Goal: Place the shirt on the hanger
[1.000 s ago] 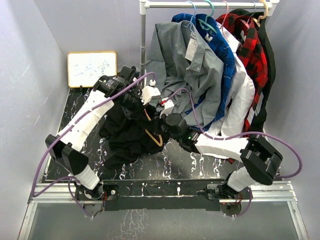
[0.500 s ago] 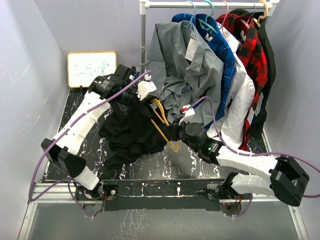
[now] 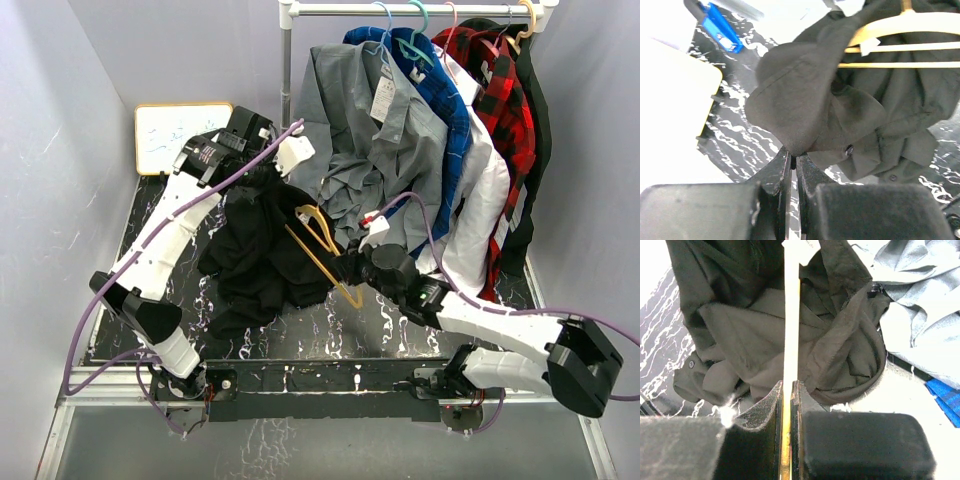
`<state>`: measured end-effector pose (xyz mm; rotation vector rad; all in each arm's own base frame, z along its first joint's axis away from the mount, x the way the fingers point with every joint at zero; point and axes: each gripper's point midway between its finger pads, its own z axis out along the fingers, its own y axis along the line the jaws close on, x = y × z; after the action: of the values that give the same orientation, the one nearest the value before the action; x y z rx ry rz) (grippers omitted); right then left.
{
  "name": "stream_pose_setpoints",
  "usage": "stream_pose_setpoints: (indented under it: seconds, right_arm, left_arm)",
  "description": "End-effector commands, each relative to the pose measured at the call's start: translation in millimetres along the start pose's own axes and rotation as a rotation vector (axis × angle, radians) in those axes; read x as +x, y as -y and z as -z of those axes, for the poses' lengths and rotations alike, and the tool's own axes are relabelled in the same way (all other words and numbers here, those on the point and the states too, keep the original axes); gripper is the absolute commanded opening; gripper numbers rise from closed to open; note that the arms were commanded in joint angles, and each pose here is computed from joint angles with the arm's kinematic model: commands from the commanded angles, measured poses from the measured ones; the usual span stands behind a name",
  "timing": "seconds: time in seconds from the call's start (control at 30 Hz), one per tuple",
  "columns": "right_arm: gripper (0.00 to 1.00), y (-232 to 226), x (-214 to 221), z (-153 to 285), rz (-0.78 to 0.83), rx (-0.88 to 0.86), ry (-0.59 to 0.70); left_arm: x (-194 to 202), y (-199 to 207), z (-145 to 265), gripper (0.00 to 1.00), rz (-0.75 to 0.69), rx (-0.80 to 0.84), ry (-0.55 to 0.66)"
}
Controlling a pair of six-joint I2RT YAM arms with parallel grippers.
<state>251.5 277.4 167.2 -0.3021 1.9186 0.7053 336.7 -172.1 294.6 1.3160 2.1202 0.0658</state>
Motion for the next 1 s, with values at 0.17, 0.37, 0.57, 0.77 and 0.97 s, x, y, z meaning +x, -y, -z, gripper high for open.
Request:
stream_pose_setpoints:
  seconds: [0.17,0.37,0.57,0.77,0.97]
  right_arm:
    - [0.0,-11,-41,17,-0.019,-0.043,0.135]
    - [0.0,-24,-31,16,-0.007,-0.097,0.037]
    - [0.0,-19,-19,48,-0.074,-0.1,-0.007]
    - [0.0,-17,-31,83,-0.092,-0.112,0.022]
    - [0.0,-28,-51,101,-0.061,-0.162,0.047]
  left_arm:
    - [0,-25,10,0.0,-0.021,-0.123,-0.022]
    - [-1,-44,10,0.0,-0.064,-0.214,-0.035]
    - [-2,-65,12,0.0,-0.114,-0.314,-0.067]
    - [0,-60,6,0.0,-0.106,-0.287,-0.074]
    - [-1,-56,1,0.0,-0.093,-0.261,-0.07]
